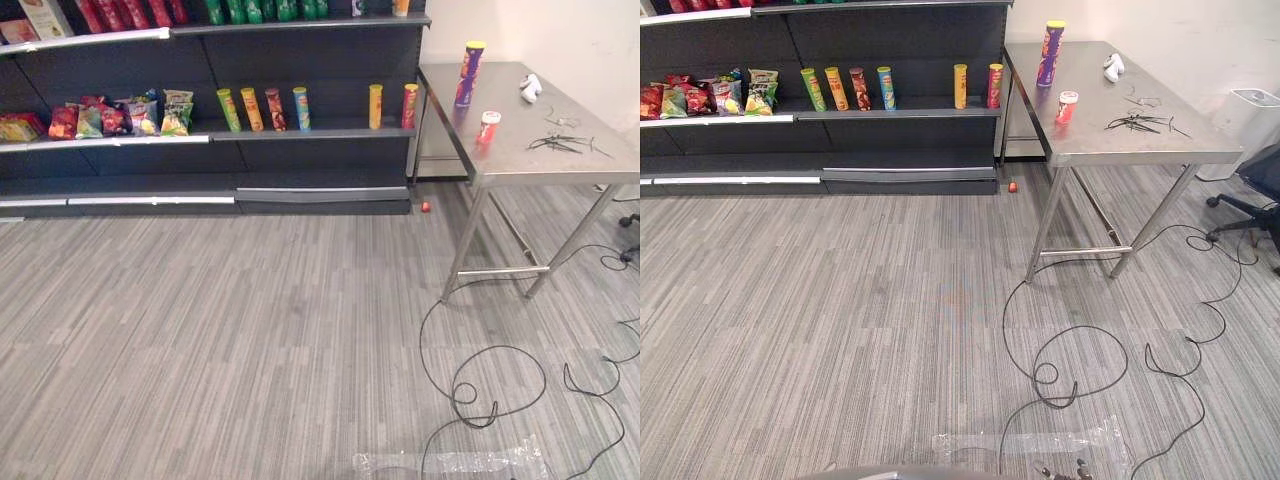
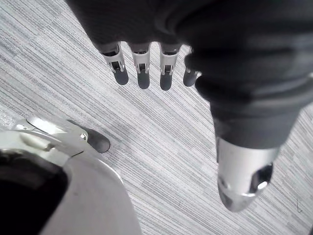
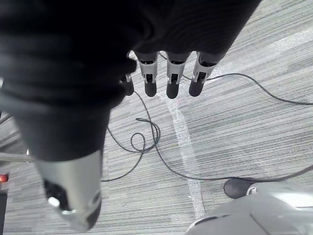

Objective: Put the gum and the chips on the shelf.

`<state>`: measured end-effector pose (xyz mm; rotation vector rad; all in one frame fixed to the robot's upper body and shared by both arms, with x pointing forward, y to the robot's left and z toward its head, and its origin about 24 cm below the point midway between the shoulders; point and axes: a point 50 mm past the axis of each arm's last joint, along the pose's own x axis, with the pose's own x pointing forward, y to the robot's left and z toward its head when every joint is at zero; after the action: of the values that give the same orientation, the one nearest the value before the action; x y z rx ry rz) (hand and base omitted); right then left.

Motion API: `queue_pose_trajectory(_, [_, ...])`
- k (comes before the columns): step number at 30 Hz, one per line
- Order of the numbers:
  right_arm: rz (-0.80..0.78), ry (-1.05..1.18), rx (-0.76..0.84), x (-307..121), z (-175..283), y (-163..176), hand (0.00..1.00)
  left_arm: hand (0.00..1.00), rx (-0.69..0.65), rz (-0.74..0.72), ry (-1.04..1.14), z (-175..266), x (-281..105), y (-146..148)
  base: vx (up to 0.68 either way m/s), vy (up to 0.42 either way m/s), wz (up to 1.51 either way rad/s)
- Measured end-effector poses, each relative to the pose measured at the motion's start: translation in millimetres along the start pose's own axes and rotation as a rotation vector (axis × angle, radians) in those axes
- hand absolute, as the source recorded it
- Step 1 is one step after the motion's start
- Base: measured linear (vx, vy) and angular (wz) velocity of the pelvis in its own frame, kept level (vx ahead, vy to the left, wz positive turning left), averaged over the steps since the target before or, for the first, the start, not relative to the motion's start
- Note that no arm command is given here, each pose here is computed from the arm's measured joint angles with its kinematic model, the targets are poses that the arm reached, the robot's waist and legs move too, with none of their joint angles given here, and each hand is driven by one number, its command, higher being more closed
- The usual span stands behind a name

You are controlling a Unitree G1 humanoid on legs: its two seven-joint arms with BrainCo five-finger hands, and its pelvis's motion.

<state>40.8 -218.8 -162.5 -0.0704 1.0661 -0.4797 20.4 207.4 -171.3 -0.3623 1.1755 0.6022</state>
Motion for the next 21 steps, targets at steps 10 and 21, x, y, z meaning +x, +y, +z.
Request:
queue_pose_trajectory(10, [0.069, -0.004, 0.093, 2.9, 7.7, 5.9, 0.0, 0.0, -0.011, -0.02, 0.002, 4.4, 1.5, -2.2, 0.02, -0.019, -0.01])
queue_pose_trajectory(21, [0.087, 0.026, 0.102, 4.9, 9.6, 8.2, 0.0, 0.0, 0.009, 0.026, 0.014, 4.4, 1.9, -1.6, -0.06, -0.022, -0.01])
